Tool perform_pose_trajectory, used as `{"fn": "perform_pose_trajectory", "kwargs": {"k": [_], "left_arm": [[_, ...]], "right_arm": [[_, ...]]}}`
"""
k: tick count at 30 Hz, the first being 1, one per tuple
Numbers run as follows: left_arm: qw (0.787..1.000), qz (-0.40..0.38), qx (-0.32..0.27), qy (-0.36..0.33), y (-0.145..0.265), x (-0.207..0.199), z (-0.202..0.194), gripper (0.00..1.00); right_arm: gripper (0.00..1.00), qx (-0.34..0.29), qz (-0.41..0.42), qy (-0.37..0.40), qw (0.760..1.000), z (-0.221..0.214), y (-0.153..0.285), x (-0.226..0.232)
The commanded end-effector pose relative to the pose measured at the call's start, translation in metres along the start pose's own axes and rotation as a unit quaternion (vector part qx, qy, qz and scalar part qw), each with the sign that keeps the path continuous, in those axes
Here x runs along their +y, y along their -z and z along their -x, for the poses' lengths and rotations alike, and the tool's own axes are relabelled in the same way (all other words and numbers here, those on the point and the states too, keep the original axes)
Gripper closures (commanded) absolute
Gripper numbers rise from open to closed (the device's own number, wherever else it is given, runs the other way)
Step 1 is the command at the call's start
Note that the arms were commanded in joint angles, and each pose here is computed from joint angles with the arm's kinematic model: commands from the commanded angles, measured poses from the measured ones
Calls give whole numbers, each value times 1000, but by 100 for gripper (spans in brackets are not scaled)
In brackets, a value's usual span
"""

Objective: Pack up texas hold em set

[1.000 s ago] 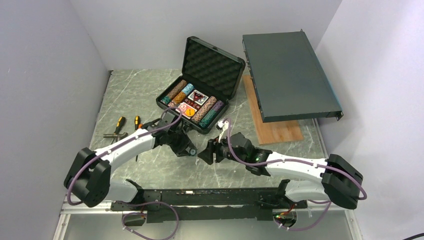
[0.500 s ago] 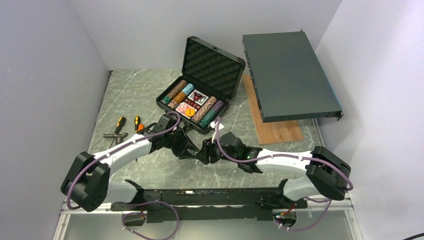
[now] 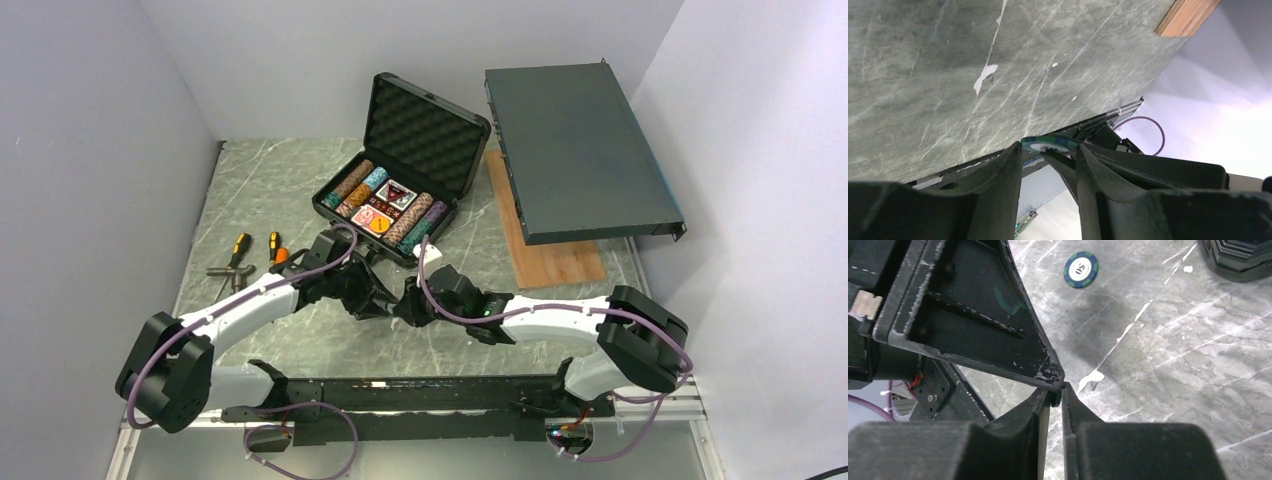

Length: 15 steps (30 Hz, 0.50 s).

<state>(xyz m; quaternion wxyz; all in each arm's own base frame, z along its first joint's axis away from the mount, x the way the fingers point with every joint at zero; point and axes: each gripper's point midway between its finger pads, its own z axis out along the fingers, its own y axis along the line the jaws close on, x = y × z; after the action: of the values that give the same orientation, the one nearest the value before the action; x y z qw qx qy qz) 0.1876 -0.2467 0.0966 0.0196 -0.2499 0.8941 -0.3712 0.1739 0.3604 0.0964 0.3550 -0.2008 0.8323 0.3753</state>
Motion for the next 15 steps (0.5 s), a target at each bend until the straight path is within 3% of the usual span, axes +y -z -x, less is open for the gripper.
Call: {"fn": "perform_pose_trajectory", "kwargs": {"k": [1, 3, 7, 11, 15], "left_arm": [[999, -31, 2, -17, 11, -12, -5, 56], [999, -26, -10, -23, 14, -11, -3, 52], [994, 18, -91, -59, 33, 1, 23, 38], [971, 53, -193, -132, 72, 16, 64, 21], [945, 58, -253, -197, 100, 22, 75, 15]], "right_arm": [[90, -42, -11, 1, 999, 28, -5, 7], [99, -45, -22, 6, 999, 31, -7, 4], [100, -48, -62, 22, 997, 39, -6, -7], [100, -55, -139, 87, 985, 65, -2, -32], [100, -17, -206, 151, 967, 102, -12, -65]]}}
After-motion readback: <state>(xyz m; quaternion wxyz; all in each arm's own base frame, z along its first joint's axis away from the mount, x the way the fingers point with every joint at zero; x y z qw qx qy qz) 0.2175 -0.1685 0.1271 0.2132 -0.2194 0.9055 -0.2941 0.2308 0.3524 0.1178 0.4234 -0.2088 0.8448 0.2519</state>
